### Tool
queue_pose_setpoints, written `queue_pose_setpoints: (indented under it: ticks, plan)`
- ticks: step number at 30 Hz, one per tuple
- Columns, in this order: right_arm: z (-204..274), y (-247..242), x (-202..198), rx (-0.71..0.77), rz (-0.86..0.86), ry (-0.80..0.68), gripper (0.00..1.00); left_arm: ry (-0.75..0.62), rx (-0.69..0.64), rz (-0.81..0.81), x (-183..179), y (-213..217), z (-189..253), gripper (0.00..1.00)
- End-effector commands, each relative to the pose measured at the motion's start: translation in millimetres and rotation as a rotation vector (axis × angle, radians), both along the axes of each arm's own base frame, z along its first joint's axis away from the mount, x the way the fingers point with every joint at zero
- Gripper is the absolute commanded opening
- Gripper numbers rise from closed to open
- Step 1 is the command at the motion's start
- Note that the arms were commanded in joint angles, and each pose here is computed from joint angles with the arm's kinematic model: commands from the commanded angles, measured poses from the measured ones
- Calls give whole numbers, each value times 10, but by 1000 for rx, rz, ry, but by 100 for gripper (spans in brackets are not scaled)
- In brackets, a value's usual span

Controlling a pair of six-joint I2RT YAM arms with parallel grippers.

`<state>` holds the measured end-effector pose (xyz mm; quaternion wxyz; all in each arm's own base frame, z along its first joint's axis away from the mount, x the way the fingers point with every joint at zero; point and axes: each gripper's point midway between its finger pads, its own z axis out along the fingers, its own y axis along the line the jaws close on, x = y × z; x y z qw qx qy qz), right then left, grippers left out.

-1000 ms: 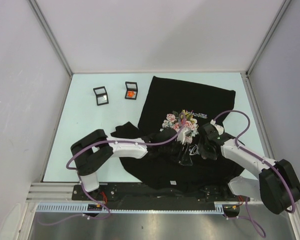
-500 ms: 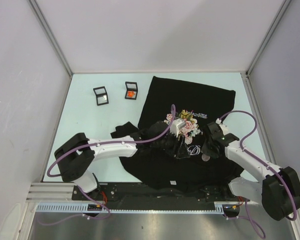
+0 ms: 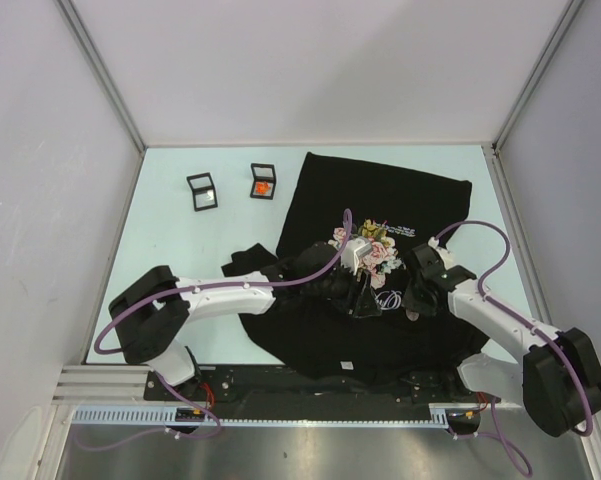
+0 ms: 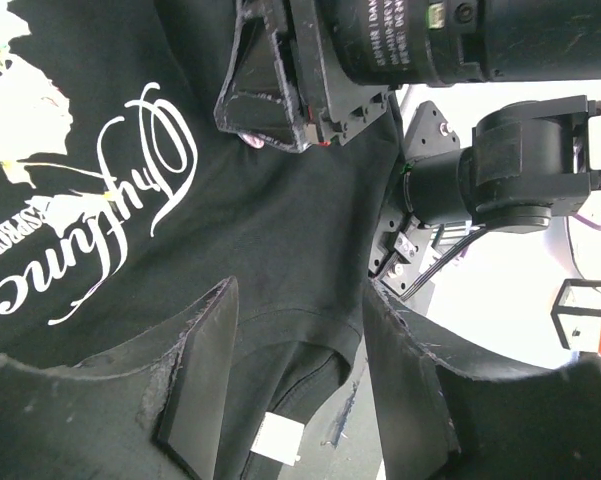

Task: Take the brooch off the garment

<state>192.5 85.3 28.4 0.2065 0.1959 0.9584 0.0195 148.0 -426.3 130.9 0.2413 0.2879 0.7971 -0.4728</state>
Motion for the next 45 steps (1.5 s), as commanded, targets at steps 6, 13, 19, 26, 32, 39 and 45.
queue_pose_setpoints:
  ticks: [6, 13, 19, 26, 32, 39, 45]
  plan:
    - [240, 207, 262, 98, 21, -141, 0, -27, -43, -12, 63, -56, 61, 57]
    - [239, 198, 264, 113, 15, -181, 0, 11, -56, -13, 101, -152, -38, 57]
    - [170, 76, 101, 36, -23, -118, 41, 23, -64, -29, 91, -198, -83, 63]
    - [-9, 18, -19, -59, -47, -33, 52, 4, -53, -62, 52, -169, -117, 73]
    - [-40, -19, -31, -100, -65, -28, 43, -18, -46, -53, 78, -136, -77, 73]
    - [30, 13, 27, -76, -69, -70, 20, -16, -49, -53, 73, -135, -80, 72]
    - [99, 130, 88, -14, -45, -109, 0, -13, -49, -53, 71, -129, -88, 72]
